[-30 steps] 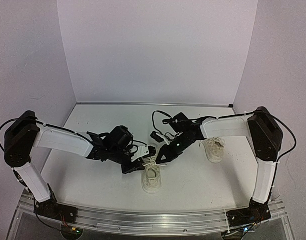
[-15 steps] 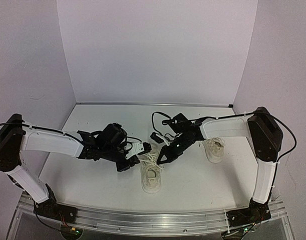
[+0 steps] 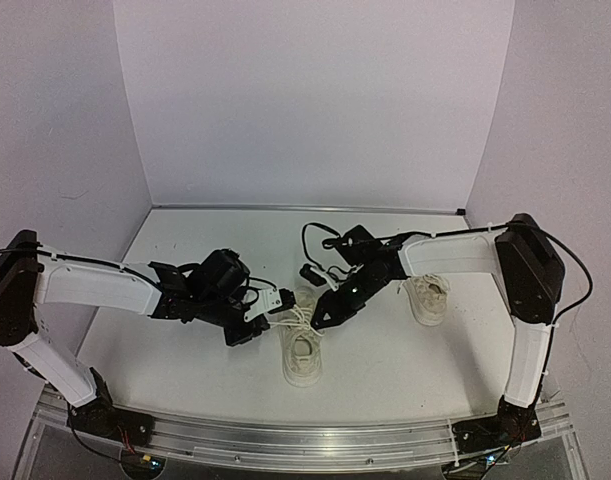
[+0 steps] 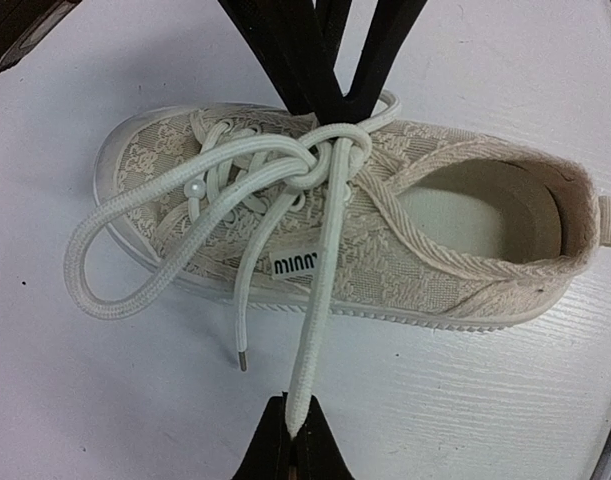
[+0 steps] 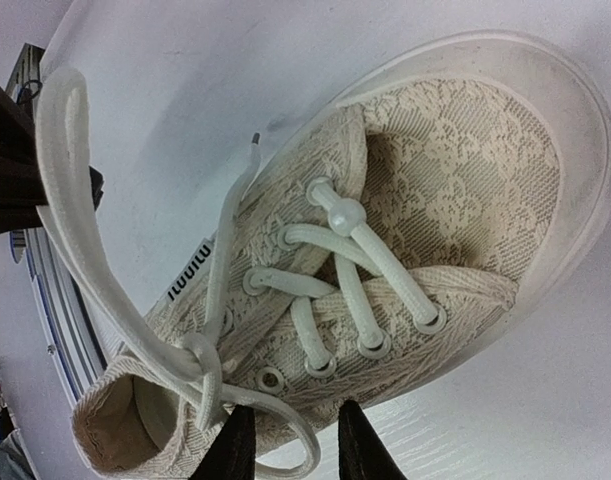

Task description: Tie the shoes

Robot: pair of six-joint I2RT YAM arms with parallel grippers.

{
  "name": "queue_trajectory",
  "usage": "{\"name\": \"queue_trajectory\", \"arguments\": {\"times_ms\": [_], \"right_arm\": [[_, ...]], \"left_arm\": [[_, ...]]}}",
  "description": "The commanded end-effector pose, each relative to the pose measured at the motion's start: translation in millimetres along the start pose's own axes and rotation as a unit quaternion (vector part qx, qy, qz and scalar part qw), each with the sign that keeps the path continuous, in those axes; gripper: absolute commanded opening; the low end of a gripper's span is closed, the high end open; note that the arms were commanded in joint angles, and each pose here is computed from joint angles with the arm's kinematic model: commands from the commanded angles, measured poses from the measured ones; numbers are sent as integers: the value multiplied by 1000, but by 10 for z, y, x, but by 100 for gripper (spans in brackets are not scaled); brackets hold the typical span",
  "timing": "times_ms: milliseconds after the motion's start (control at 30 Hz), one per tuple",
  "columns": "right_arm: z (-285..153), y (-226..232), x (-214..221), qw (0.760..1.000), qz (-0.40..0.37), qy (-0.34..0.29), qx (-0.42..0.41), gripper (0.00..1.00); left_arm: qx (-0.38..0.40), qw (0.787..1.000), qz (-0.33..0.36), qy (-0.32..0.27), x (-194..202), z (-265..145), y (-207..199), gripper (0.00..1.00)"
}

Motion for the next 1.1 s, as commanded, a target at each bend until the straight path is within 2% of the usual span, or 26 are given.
{"name": "queue_trajectory", "arguments": {"times_ms": [0, 100, 333, 633, 867, 900, 1000, 1067], "right_arm": [[4, 38, -65, 1000, -10, 4, 5, 28], [28, 99, -34, 1000, -29, 9, -6, 24], [18, 117, -9, 999, -29, 12, -8, 0], [-57, 106, -50, 1000, -25, 4, 11, 0], [-75, 88, -48, 1000, -24, 3, 19, 0], [-78, 87, -50, 1000, -25, 3, 19, 0], [-95, 98, -71, 999, -27, 0, 19, 0], [-119, 120, -99, 1000, -19, -5, 17, 0]], "left_arm": [[-11, 1000, 3, -14, -72, -110, 34, 0], [-11, 1000, 4, -11, -53, -100, 32, 0], [-8, 1000, 8, 7, 53, -88, 13, 0], [-8, 996, 21, 86, 420, 46, -2, 2], [-20, 994, 34, 107, 523, 105, 36, 3], [-20, 994, 34, 107, 527, 107, 37, 5], [-26, 995, 31, 89, 456, 69, 55, 27], [-36, 997, 30, 66, 372, 16, 85, 35]]}}
Point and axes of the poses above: each gripper's point midway between its finger pads, its own z axis out along the fingers, its own y axis along the line the jaws close on, x = y × z, the point moved 1 cm from there along -z, back along the fingers, and after that the axes turned 8 degrees about -z, right-handed, at the moved point
